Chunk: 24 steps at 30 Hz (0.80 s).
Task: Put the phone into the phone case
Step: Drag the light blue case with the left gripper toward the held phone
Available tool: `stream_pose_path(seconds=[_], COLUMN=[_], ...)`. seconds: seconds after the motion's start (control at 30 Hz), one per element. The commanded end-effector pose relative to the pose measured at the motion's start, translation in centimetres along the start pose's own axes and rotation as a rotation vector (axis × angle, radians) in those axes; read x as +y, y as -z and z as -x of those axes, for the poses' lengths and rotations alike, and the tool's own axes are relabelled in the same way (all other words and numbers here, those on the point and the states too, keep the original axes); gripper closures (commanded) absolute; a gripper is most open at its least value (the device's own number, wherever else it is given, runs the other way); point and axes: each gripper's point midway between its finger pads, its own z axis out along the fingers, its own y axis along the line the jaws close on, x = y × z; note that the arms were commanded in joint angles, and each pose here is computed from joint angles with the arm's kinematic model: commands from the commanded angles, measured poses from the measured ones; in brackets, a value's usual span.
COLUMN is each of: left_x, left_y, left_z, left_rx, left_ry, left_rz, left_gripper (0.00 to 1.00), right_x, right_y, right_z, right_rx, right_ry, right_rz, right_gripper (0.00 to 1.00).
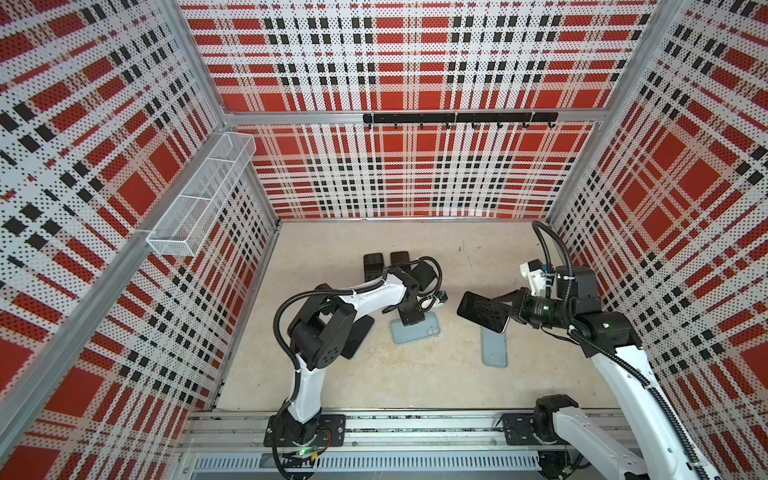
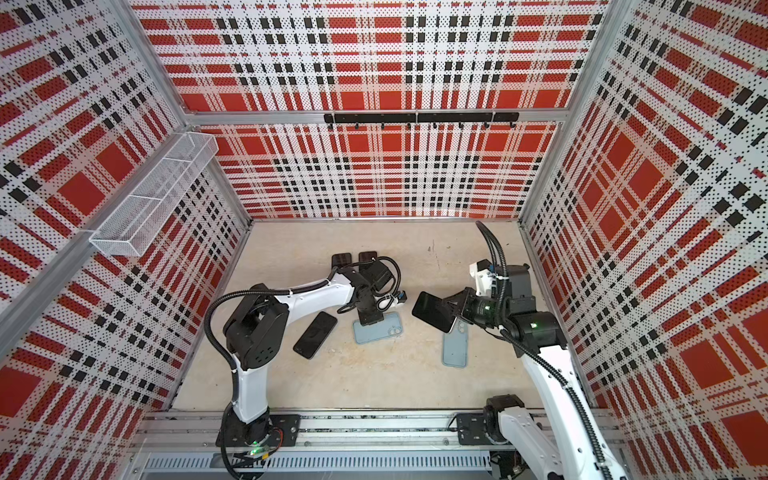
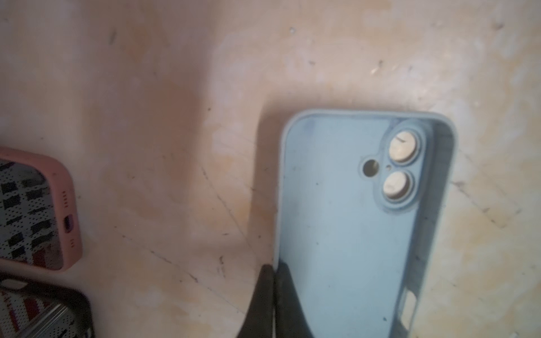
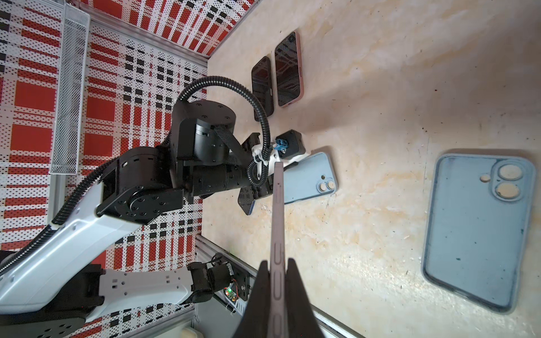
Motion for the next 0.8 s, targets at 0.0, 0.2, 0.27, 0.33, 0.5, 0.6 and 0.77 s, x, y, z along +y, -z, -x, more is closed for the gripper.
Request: stream_pose_path(seconds=[0.0, 0.2, 0.27, 0.33, 0.5, 0.6, 0.77], left_x=[3.8, 5.6, 5.9, 5.4, 0.3, -2.7, -5.3], left_y=[2.9, 11.1, 13.3, 14.2, 11.1, 9.0, 6.0], left_z=[0.2, -0.8, -1.5, -2.9, -6.1, -6.5, -7.2], left_rx=[-0.071, -0.226, -0.27, -0.274, -0.164, -0.088, 0.029], left_ry=[0.14, 0.374, 0.534, 0.748, 1.218, 1.334, 1.383], left_rz=[0.122, 0.272, 0.321, 0.306, 0.124, 0.053, 0.03], left_gripper=[0.73, 0.42, 0.41, 0.41, 0.43, 0.44, 0.45], right_x=[1.6, 1.3, 1.2, 1.1, 1.2, 1.4, 1.6], right_y=[0.2, -0.5, -0.8, -1.2, -1.7, -2.0, -2.0], right_z=[1.4, 1.9, 2.0, 2.0, 2.7, 3.1, 3.3], right_rx=[-0.036, -0.05, -0.053, -0.049, -0.056, -0.057, -0.064], right_ry=[0.058, 0.064, 0.064, 0.064, 0.079, 0.088, 0.104], right_rz=[0.056, 0.061, 0.07, 0.076, 0.088, 0.099, 0.109], right_gripper=[1.0, 1.0, 1.0, 1.0, 1.0, 1.0, 1.0])
